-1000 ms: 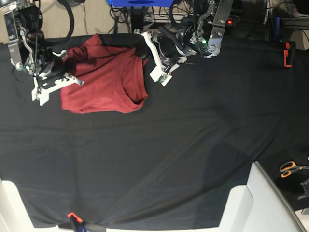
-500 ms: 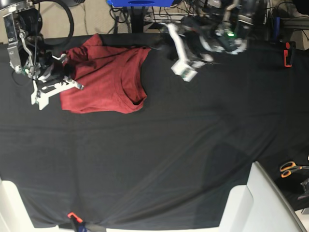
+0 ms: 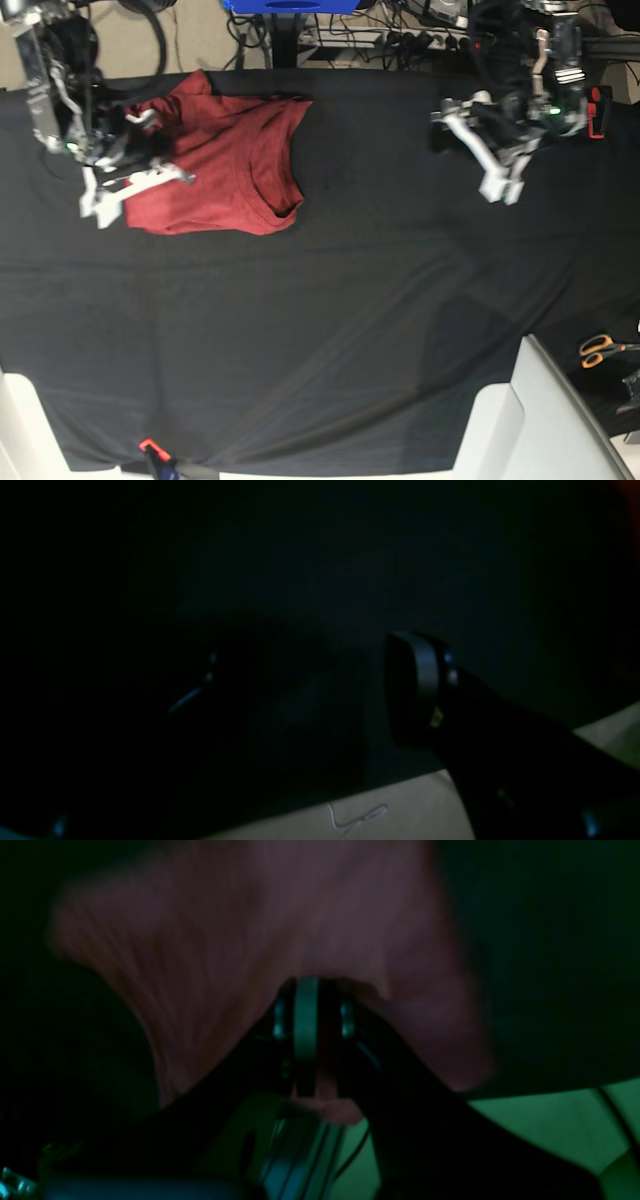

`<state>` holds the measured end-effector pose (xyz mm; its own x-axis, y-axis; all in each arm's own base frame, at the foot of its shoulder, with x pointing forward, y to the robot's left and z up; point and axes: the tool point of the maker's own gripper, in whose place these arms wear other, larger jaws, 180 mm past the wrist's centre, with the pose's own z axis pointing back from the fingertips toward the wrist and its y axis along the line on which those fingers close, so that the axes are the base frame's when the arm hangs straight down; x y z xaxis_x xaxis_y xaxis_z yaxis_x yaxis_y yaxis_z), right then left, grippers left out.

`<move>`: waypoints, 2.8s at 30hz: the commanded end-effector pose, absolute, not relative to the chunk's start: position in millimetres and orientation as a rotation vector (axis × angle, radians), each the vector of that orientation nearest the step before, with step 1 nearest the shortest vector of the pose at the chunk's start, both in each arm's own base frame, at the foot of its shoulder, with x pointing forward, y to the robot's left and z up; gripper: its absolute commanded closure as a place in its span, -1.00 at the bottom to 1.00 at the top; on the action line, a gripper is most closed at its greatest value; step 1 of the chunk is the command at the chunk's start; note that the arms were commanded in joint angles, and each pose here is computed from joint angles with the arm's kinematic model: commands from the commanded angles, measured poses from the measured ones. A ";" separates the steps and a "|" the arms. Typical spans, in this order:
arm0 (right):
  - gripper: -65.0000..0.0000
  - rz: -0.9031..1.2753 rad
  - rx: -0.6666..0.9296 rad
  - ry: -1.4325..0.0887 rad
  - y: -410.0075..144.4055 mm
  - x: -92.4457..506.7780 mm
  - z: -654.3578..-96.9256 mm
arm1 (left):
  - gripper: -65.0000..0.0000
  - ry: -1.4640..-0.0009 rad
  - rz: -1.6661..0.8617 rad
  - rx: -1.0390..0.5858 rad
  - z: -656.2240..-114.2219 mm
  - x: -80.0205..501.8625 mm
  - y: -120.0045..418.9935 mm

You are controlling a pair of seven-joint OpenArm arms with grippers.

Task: Fold the T-shirt properly
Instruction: 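Release the shirt and raise the left gripper away, then lower the left gripper onto the shirt and drag it toward the table middle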

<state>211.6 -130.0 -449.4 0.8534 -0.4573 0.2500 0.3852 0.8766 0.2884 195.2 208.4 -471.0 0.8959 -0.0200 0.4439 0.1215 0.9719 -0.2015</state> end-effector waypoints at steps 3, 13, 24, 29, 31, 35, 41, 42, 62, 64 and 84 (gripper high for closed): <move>0.85 -0.468 0.186 -0.328 -147.0 215.2 -457.5 | -0.21 -0.525 -0.034 -0.211 -456.1 208.9 227.2; 0.85 -0.486 0.141 -0.248 -151.6 164.5 -481.9 | -0.20 -0.554 -0.098 -0.235 -448.5 205.2 236.6; 0.85 -0.432 0.303 -0.362 -107.5 196.6 -422.7 | -0.21 -0.519 -0.189 -0.321 -458.6 203.3 188.5; 0.85 -0.411 0.340 -0.446 -102.3 218.4 -397.7 | -0.23 -0.530 -0.223 -0.507 -455.2 204.6 121.1; 0.85 -0.412 0.338 -0.445 -102.6 218.6 -398.3 | -0.25 -0.558 -0.171 -0.631 -444.9 209.0 101.1; 0.85 -0.413 0.336 -0.438 -102.9 216.4 -400.2 | -0.80 -0.583 -0.101 -0.851 -425.6 210.9 87.6; 0.85 -0.400 0.314 -0.443 -110.8 216.5 -400.1 | -1.00 -0.546 -0.169 -0.957 -428.7 209.4 55.6; 0.85 -0.399 0.313 -0.443 -111.3 216.5 -400.2 | -1.00 -0.530 -0.166 -0.961 -434.2 208.6 49.7; 0.85 -0.573 0.172 -0.574 -218.0 221.6 -382.1 | -1.00 -0.252 -0.312 -0.985 -491.6 182.5 -39.6; 0.85 -0.583 0.161 -0.569 -222.6 217.4 -383.7 | -1.00 -0.246 -0.307 -0.978 -494.1 186.9 -37.5; 0.85 -0.587 0.156 -0.553 -222.8 210.1 -387.7 | -1.00 -0.202 -0.490 -0.980 -484.9 208.4 -75.1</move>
<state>203.2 -218.3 -396.9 0.7048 -0.5761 0.4141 0.4977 0.8174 0.2902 209.2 -81.1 -476.0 0.8779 -0.2584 0.4031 0.4777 0.4175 -0.7730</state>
